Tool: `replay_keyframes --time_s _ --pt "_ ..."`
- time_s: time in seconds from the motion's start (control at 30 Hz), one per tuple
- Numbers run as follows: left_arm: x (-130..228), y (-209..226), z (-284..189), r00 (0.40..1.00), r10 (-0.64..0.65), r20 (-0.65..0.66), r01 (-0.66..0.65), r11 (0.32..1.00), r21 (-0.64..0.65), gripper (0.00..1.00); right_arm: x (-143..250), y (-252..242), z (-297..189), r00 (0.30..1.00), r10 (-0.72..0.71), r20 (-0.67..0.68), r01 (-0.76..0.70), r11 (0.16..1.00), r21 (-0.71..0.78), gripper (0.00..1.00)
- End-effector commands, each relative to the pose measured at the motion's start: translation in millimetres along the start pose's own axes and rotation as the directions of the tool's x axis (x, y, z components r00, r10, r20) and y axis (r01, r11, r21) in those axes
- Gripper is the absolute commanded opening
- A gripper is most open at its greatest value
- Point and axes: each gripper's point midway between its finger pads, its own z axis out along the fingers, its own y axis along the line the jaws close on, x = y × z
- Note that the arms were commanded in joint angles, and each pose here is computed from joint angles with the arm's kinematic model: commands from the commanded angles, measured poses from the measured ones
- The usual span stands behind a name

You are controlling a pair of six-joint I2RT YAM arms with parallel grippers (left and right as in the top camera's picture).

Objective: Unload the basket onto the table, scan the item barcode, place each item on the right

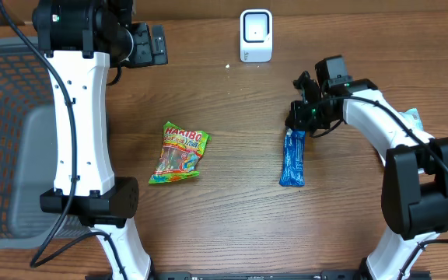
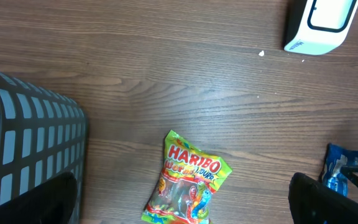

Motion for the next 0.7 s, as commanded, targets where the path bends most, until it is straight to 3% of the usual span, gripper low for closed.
replay_keyframes --time_s 0.0,0.43,0.5,0.53,0.57,0.67 --pt "0.4 -4.1 5.2 1.000 -0.009 -0.012 0.009 1.000 0.009 1.00 0.8 -14.7 4.3 1.000 0.004 0.003 -0.004 0.999 0.049 0.04" --pt "0.4 -4.1 5.2 1.000 -0.009 -0.012 0.009 1.000 0.009 1.00 16.2 -52.9 35.4 0.998 0.043 -0.045 -0.036 0.988 0.152 0.06" --pt "0.4 -4.1 5.2 1.000 -0.009 -0.012 0.009 1.000 0.009 0.99 11.4 -54.3 30.9 0.998 0.052 -0.036 -0.046 0.988 0.145 0.15" --pt "0.4 -4.1 5.2 1.000 -0.009 -0.012 0.009 1.000 0.009 1.00 7.9 -52.8 28.0 0.998 0.055 -0.031 -0.051 0.990 0.132 0.24" --pt "0.4 -4.1 5.2 1.000 -0.009 -0.012 0.009 1.000 0.009 1.00 -0.1 -46.0 20.3 0.998 0.053 -0.024 -0.051 0.994 0.095 0.40" --pt "0.4 -4.1 5.2 1.000 -0.009 -0.012 0.009 1.000 0.009 1.00 -23.1 -21.6 -9.7 1.000 0.022 0.006 -0.022 1.000 -0.006 0.62"
